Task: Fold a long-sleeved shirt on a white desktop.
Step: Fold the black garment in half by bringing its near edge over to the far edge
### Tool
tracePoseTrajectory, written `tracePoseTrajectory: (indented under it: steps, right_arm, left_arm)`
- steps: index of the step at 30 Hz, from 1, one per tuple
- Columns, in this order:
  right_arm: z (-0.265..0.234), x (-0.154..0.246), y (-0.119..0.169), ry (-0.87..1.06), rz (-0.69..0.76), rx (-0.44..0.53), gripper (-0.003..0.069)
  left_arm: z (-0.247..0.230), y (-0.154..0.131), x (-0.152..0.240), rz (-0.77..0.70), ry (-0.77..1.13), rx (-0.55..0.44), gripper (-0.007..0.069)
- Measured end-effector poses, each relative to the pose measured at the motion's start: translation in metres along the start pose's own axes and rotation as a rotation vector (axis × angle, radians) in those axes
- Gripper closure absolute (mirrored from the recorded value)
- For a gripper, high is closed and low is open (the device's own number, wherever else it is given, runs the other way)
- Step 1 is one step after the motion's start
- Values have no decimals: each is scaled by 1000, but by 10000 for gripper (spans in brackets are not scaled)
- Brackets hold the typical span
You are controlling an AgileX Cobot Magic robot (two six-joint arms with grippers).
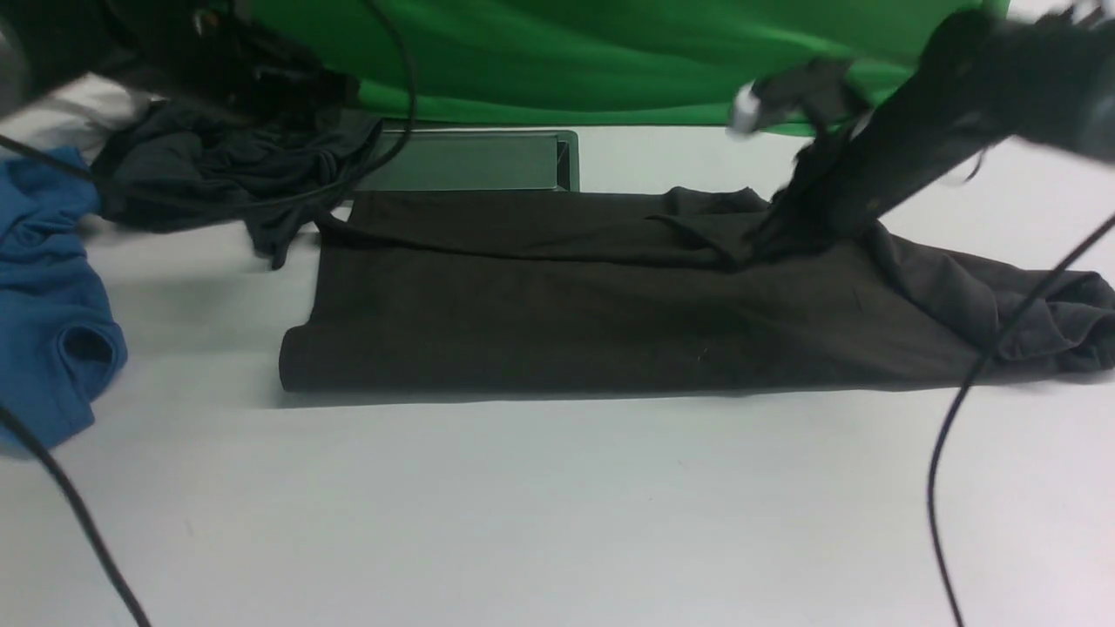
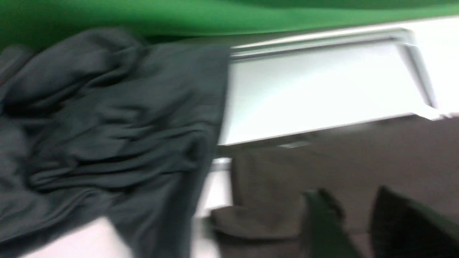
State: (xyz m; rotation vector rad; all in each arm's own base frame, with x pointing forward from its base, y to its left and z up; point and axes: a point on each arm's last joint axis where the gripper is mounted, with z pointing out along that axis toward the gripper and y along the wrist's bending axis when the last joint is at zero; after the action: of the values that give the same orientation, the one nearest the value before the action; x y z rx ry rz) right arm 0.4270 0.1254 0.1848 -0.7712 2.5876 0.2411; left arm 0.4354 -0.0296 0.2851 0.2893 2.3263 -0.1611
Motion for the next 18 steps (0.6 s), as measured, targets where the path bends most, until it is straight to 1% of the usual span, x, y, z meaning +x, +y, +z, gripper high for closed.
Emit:
tracePoseTrajectory:
  steps: [1, 2, 4, 5, 7, 8, 11, 14, 17, 18]
  right_arm:
    - [2, 0, 0, 1, 1, 0, 641]
    - [14, 2, -2, 2, 10, 0, 642]
    - [31, 5, -5, -6, 22, 9, 643]
    - [32, 5, -5, -7, 24, 9, 643]
    - [41, 5, -8, -33, 27, 25, 643]
    - [42, 5, -8, -37, 25, 28, 643]
    - [50, 0, -14, -113, 23, 76, 643]
    - [55, -3, -18, -163, 27, 109, 643]
    - [62, -8, -25, -259, 28, 176, 643]
    - [62, -9, -25, -265, 28, 179, 643]
  left_arm:
    - [-2, -2, -1, 6, 0, 6, 514]
    - [-11, -16, -4, 66, -13, 35, 569]
    - [-15, -34, -2, 140, -18, 82, 606]
    - [-16, -38, -2, 154, -19, 89, 606]
    - [-13, -60, 8, 202, 7, 143, 608]
    - [-13, -61, 10, 208, 12, 146, 608]
    - [-5, -88, 26, 258, 53, 198, 608]
    - [-3, -100, 33, 291, 66, 218, 608]
    - [-1, -115, 39, 349, 73, 245, 608]
    - [-1, -116, 39, 352, 73, 247, 608]
